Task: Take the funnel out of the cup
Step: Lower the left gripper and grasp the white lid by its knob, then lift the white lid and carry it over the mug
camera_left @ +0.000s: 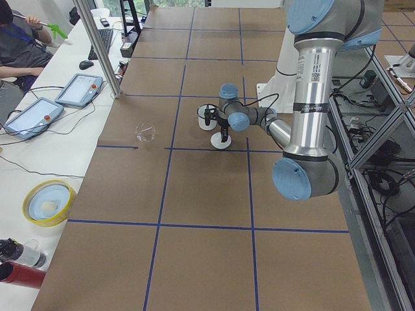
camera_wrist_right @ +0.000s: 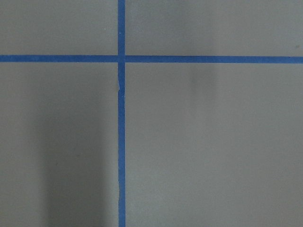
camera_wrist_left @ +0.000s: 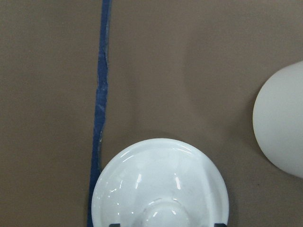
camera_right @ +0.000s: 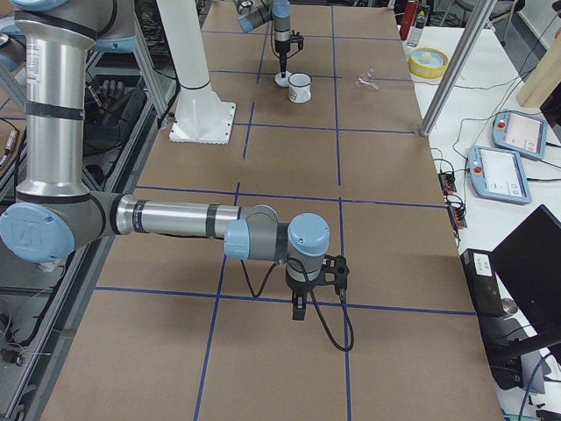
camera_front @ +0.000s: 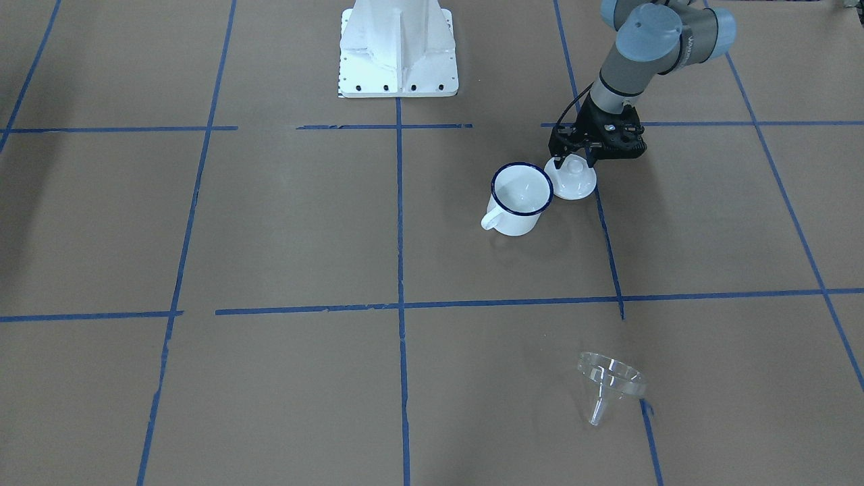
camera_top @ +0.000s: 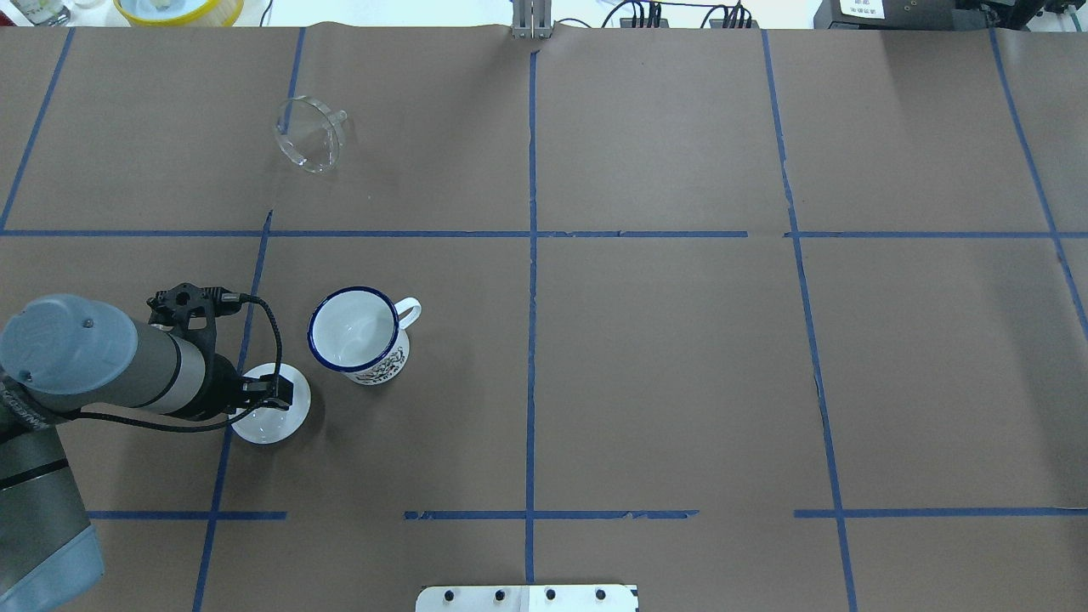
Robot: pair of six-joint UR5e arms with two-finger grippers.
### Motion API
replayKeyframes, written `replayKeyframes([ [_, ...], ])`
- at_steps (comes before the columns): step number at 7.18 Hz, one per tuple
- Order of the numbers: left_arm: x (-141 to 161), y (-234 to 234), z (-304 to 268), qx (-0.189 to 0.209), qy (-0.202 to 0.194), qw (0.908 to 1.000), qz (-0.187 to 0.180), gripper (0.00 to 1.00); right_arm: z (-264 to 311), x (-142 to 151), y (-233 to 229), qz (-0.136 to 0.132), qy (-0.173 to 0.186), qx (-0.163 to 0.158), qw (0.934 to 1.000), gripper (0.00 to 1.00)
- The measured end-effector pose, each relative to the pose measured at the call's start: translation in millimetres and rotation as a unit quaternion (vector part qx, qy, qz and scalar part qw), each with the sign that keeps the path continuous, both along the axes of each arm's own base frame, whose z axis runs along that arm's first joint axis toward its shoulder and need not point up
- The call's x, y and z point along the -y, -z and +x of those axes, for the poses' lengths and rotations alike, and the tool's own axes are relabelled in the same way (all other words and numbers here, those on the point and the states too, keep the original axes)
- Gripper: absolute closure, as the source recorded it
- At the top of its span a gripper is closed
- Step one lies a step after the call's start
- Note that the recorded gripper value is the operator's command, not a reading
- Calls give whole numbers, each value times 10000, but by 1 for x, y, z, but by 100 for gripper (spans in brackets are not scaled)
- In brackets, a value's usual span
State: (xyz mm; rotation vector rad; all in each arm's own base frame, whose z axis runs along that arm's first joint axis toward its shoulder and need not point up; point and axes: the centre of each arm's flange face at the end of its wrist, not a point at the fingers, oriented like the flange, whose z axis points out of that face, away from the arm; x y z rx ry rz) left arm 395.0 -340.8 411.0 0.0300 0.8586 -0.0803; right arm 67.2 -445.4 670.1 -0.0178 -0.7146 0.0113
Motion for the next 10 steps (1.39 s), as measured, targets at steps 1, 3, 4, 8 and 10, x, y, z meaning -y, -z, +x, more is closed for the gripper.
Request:
replayKeyframes([
  [1,1,0,-1,2,17,10000,3,27,0,0,0,-3,0,0,10000,0],
  [3,3,0,-1,6,40,10000,8,27,0,0,0,-4,0,0,10000,0],
  [4,3,0,-2,9,45,10000,9,27,0,0,0,-4,0,0,10000,0],
  [8,3,1,-2,7,41,10000,9,87,0,0,0,1,0,0,10000,0],
  [10,3,2,-3,0,46,10000,11,100,0,0,0,1,0,0,10000,0],
])
